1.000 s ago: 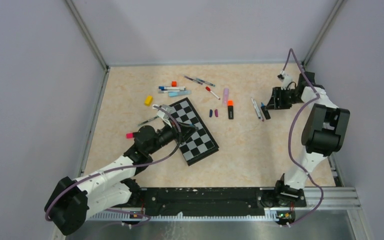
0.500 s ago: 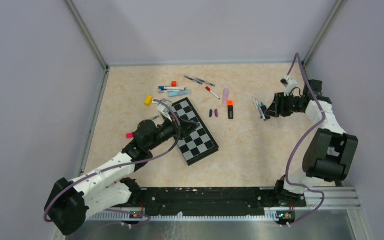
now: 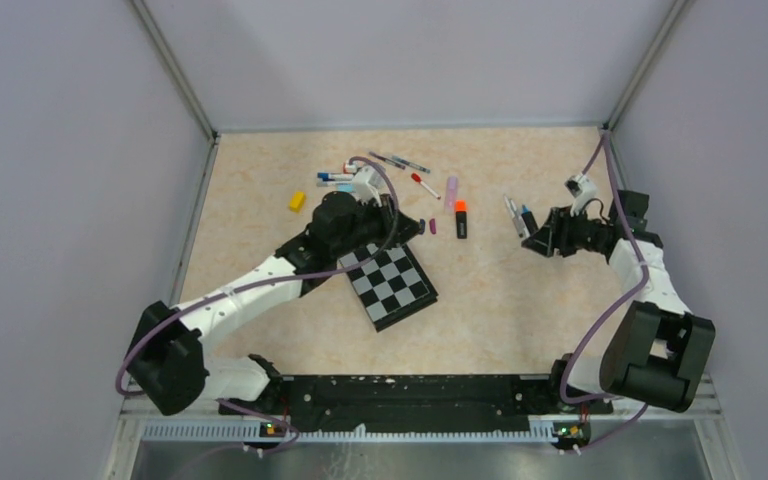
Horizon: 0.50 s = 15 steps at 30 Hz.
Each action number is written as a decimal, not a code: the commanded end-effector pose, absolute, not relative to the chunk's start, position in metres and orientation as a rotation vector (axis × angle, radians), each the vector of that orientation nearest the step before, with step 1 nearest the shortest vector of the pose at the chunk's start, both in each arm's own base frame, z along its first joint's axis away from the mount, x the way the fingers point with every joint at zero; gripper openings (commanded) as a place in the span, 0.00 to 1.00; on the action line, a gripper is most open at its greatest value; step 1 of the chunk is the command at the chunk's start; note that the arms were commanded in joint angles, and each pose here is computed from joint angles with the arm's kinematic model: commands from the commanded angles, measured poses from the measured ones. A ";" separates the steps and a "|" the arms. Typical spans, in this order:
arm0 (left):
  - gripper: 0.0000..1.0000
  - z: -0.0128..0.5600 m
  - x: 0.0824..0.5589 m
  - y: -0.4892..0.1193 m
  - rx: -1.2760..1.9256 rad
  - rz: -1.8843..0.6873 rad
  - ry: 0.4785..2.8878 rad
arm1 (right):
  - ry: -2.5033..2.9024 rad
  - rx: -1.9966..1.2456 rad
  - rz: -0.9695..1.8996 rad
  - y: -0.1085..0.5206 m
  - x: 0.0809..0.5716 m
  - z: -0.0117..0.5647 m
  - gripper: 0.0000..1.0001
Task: Open the pen caps
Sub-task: Place the pen cap at the center of the board.
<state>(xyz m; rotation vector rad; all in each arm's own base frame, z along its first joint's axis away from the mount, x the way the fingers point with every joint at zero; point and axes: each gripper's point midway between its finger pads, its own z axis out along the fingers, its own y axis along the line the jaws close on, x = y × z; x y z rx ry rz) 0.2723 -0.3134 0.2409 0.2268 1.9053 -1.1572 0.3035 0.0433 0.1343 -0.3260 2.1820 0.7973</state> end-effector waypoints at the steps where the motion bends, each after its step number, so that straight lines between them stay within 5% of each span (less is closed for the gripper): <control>1: 0.00 0.226 0.293 -0.330 0.226 -0.986 2.031 | 2.070 -0.337 0.784 0.038 0.313 0.156 0.54; 9: 0.00 0.151 0.338 -0.340 0.140 -0.301 2.374 | 2.064 -0.321 0.769 0.034 0.313 0.159 0.54; 15: 0.00 0.114 0.359 -0.374 0.192 -0.252 2.435 | 2.061 -0.324 0.770 0.034 0.314 0.162 0.54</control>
